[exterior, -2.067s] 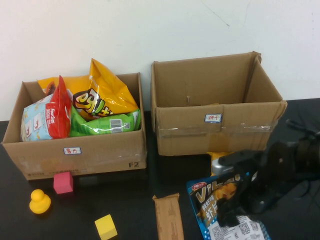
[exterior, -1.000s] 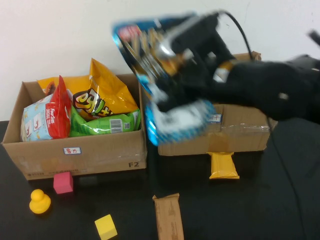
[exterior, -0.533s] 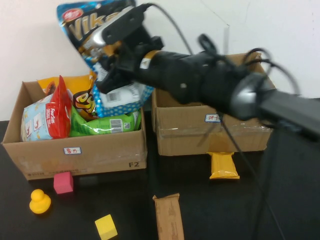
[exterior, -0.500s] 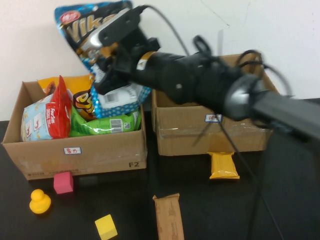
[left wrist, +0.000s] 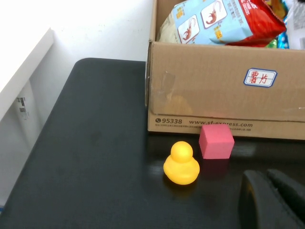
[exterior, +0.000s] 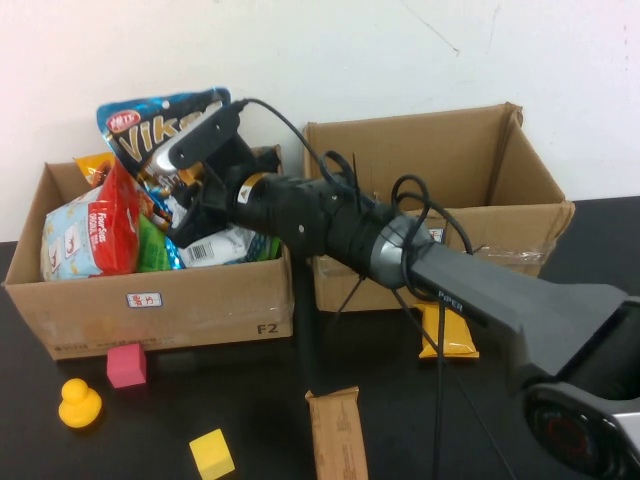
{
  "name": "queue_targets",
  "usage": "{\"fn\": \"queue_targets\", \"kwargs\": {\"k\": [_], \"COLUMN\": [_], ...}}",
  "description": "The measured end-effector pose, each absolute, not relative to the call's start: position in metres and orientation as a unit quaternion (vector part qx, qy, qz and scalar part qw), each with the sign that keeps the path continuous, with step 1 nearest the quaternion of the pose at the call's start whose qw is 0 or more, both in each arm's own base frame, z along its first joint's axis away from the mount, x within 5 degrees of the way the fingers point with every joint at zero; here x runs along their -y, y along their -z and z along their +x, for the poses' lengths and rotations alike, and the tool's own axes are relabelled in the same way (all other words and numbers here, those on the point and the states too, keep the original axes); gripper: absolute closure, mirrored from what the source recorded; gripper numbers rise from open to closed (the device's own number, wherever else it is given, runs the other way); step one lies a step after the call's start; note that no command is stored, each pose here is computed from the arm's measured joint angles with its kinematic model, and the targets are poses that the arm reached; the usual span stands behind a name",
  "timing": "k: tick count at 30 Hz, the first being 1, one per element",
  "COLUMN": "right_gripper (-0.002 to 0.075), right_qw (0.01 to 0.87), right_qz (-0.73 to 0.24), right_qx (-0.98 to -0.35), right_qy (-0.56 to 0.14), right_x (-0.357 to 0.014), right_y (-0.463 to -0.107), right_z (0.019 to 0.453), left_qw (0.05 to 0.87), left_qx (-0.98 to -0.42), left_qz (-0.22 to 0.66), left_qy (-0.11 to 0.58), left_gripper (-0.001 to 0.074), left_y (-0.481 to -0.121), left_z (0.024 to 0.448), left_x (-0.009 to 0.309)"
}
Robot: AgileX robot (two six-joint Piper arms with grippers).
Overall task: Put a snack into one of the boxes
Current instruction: Place the potato chip in the potato chip box, then pick up the biscuit
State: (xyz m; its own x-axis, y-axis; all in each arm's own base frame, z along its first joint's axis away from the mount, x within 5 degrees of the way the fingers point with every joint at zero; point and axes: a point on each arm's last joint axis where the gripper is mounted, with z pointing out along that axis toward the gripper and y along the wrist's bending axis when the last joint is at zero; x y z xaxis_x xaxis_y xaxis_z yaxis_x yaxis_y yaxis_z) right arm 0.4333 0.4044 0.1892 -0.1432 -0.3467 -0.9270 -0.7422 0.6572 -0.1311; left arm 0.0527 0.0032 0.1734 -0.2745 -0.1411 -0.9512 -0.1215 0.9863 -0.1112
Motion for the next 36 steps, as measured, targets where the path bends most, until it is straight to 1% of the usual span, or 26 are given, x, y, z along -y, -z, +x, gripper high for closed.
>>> {"fn": "queue_targets", "kwargs": {"k": [5, 10, 11, 12, 14, 16, 17, 20, 22, 24, 28, 30, 32, 35, 36], "right_gripper": [0.0486, 0.0481, 0.0454, 0.0400, 0.0250, 0.0134, 0.0099, 0.0053, 0.0048, 0.0061, 0.0121, 0.0167, 0.0216, 0.0286, 0.0302], "right_qw": [0.523, 0.510, 0.506, 0.502, 0.489, 0.474, 0.466, 0.449, 0.445, 0.442, 0.443, 0.424, 0.382, 0.295, 0.281], "right_qz": [-0.372, -0.384, -0.384, -0.387, -0.396, -0.406, -0.412, -0.436, -0.448, -0.451, -0.455, -0.466, -0.479, -0.485, -0.478], "right_qx": [-0.743, -0.747, -0.748, -0.750, -0.754, -0.757, -0.759, -0.757, -0.756, -0.759, -0.760, -0.768, -0.784, -0.821, -0.830], "right_qy": [-0.188, -0.189, -0.190, -0.191, -0.191, -0.193, -0.195, -0.186, -0.172, -0.160, -0.136, -0.118, -0.094, -0.060, -0.058], "right_x": [-0.406, -0.406, -0.406, -0.406, -0.406, -0.407, -0.407, -0.405, -0.400, -0.394, -0.373, -0.358, -0.344, -0.327, -0.325], "right_y": [-0.173, -0.170, -0.170, -0.170, -0.170, -0.172, -0.174, -0.189, -0.209, -0.233, -0.300, -0.328, -0.343, -0.343, -0.341], "right_z": [0.435, 0.434, 0.433, 0.433, 0.431, 0.429, 0.428, 0.424, 0.420, 0.415, 0.398, 0.385, 0.372, 0.359, 0.357], "left_qw": [0.597, 0.597, 0.597, 0.597, 0.597, 0.597, 0.597, 0.597, 0.597, 0.597, 0.597, 0.597, 0.597, 0.597, 0.597], "left_qx": [-0.798, -0.798, -0.798, -0.798, -0.798, -0.798, -0.798, -0.798, -0.798, -0.798, -0.798, -0.798, -0.798, -0.798, -0.798], "left_qz": [-0.082, -0.082, -0.082, -0.082, -0.082, -0.082, -0.082, -0.082, -0.082, -0.082, -0.082, -0.082, -0.082, -0.082, -0.082], "left_qy": [0.008, 0.008, 0.008, 0.008, 0.008, 0.008, 0.008, 0.008, 0.008, 0.008, 0.008, 0.008, 0.008, 0.008, 0.008], "left_gripper": [0.0736, 0.0736, 0.0736, 0.0736, 0.0736, 0.0736, 0.0737, 0.0737, 0.0736, 0.0736, 0.0736, 0.0736, 0.0736, 0.0736, 0.0736], "left_y": [-0.173, -0.173, -0.173, -0.173, -0.173, -0.173, -0.173, -0.173, -0.173, -0.173, -0.173, -0.173, -0.173, -0.173, -0.173], "left_z": [0.053, 0.053, 0.053, 0.053, 0.053, 0.053, 0.053, 0.053, 0.053, 0.053, 0.053, 0.053, 0.053, 0.053, 0.053], "left_x": [-0.003, -0.003, -0.003, -0.003, -0.003, -0.003, -0.003, -0.003, -0.003, -0.003, -0.003, -0.003, -0.003, -0.003, -0.003]}}
